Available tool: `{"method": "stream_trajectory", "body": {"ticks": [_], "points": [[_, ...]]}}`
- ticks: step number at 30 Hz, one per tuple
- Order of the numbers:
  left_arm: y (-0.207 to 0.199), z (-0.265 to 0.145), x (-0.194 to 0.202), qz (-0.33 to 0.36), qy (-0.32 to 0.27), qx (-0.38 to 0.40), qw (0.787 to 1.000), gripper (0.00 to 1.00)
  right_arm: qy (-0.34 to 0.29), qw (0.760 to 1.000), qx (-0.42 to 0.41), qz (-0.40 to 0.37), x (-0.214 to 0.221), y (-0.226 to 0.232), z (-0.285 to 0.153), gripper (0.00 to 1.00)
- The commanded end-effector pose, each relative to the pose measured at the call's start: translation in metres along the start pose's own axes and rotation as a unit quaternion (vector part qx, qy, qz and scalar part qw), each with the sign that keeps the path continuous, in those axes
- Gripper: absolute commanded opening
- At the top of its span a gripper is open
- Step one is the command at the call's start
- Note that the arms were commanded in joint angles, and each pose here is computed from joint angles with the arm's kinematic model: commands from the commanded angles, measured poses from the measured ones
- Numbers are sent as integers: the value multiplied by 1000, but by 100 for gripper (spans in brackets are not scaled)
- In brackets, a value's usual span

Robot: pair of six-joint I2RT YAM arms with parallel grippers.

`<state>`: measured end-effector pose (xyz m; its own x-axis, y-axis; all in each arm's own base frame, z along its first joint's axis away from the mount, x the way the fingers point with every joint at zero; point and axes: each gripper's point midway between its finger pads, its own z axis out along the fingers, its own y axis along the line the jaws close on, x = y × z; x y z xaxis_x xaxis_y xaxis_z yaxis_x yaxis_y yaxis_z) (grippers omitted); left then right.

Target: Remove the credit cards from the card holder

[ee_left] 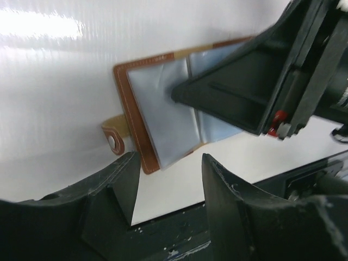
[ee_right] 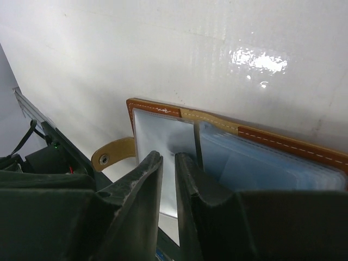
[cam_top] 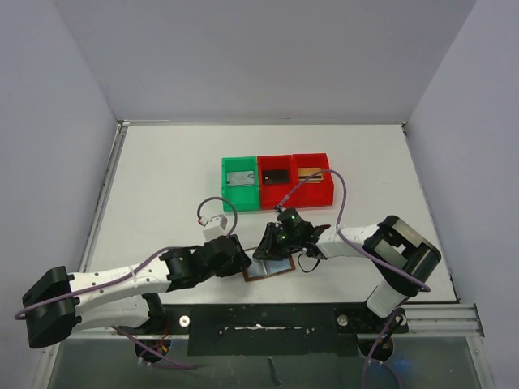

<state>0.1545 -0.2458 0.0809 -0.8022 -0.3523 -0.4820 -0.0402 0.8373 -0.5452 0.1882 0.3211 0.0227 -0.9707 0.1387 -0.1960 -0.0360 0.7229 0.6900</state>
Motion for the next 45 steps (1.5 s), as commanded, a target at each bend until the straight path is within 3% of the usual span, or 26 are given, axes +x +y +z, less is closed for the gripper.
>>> {"method": "stream_trajectory", "body": {"ticks": [1, 7, 16, 21, 26, 32, 38, 45], "points": [[-14, 2, 20, -3, 34, 0, 999, 48, -23, 1000, 5, -3, -11, 3, -6, 18], [-5, 14, 36, -25, 46, -10, 999, 48, -23, 1000, 5, -1, -10, 2, -7, 16], [21, 34, 37, -57, 14, -39, 997, 44, -14, 999, -40, -2, -11, 18, -15, 17], [8, 46, 29, -46, -18, 7, 999, 26, -26, 998, -46, -13, -19, 27, -31, 18], [9, 46, 23, -19, -26, -20, 999, 14, -93, 995, 39, -2, -39, -7, -65, 27], [-8, 42, 17, -8, -31, 12, 999, 7, -113, 990, 82, 31, -39, -44, -91, 28], [-16, 42, 16, 14, -26, 11, 999, 5, -122, 990, 52, 38, -29, -43, -98, 35], [-18, 44, 21, 20, -15, 14, 1000, 3, -106, 991, 67, 40, -24, -52, -90, 35]]}}
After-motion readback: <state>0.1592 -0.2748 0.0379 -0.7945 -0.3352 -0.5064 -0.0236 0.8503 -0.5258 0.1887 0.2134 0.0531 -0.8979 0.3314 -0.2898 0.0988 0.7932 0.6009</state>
